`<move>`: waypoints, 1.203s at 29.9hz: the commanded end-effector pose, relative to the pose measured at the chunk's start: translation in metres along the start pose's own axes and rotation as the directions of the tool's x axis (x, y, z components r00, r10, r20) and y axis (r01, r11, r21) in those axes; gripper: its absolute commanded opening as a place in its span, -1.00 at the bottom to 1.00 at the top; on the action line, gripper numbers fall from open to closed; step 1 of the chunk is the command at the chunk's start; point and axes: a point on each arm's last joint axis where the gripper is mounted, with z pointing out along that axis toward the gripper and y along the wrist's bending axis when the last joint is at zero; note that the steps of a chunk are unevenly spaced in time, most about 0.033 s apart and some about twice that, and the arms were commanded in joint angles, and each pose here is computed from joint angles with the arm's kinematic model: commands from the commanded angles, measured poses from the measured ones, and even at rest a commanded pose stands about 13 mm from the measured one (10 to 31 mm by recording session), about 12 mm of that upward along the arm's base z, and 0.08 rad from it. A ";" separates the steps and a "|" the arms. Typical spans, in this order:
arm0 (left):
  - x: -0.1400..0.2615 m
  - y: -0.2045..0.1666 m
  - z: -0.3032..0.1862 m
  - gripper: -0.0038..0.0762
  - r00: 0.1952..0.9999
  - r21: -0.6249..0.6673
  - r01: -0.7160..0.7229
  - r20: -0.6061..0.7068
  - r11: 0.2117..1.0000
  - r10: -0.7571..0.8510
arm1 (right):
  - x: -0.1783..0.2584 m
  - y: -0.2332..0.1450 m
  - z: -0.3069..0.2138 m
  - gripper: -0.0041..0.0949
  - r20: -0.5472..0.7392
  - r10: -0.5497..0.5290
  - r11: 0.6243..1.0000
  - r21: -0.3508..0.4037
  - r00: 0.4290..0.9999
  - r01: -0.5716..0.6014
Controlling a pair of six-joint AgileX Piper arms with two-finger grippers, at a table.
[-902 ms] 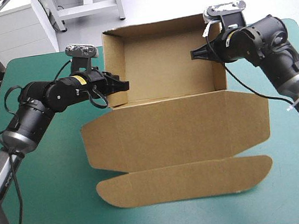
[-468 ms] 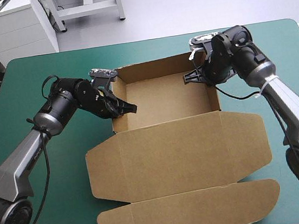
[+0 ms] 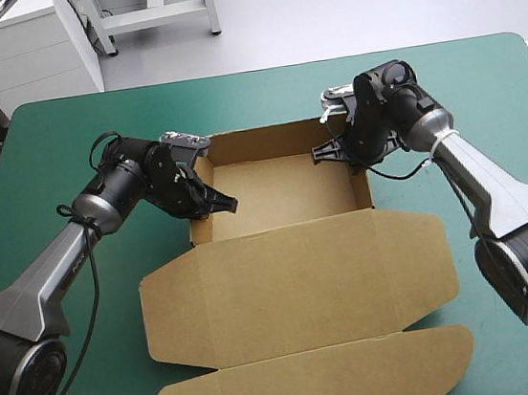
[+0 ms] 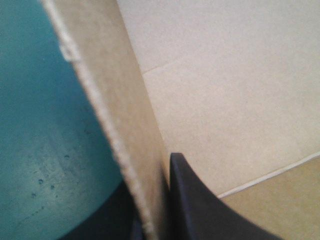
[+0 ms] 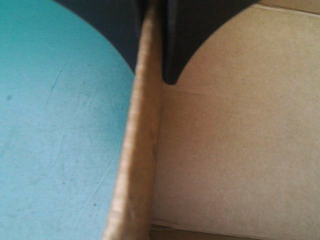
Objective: Fold the box
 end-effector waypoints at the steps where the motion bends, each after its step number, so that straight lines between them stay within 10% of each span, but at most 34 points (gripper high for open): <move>1: -0.002 -0.012 -0.025 -0.92 0.994 0.029 -0.089 0.065 0.996 0.087 | -0.001 0.008 -0.017 -0.96 0.035 -0.037 0.998 -0.052 0.999 0.039; 9: 0.000 -0.012 -0.024 -0.85 0.995 0.024 -0.091 0.046 0.996 0.090 | -0.003 0.009 -0.003 -0.96 0.002 -0.010 0.999 -0.054 1.000 0.010; 14: 0.002 -0.011 -0.024 -0.39 0.995 0.018 -0.096 0.015 0.995 0.096 | -0.003 0.008 -0.003 -0.84 0.003 -0.012 0.999 -0.050 1.000 0.012; 21: 0.006 -0.008 -0.025 0.58 0.994 -0.011 -0.108 -0.030 0.994 0.108 | -0.002 0.010 -0.005 0.18 0.004 -0.043 0.996 -0.079 0.999 0.044; 25: 0.007 -0.008 -0.026 0.59 0.994 -0.011 -0.107 -0.035 0.994 0.107 | -0.001 0.010 -0.011 0.80 0.017 -0.044 0.996 -0.081 0.999 0.045; 36: 0.005 -0.015 -0.109 0.43 0.966 -0.007 -0.119 0.232 0.993 0.117 | 0.008 0.007 -0.062 0.84 0.140 -0.110 0.991 -0.065 0.984 0.120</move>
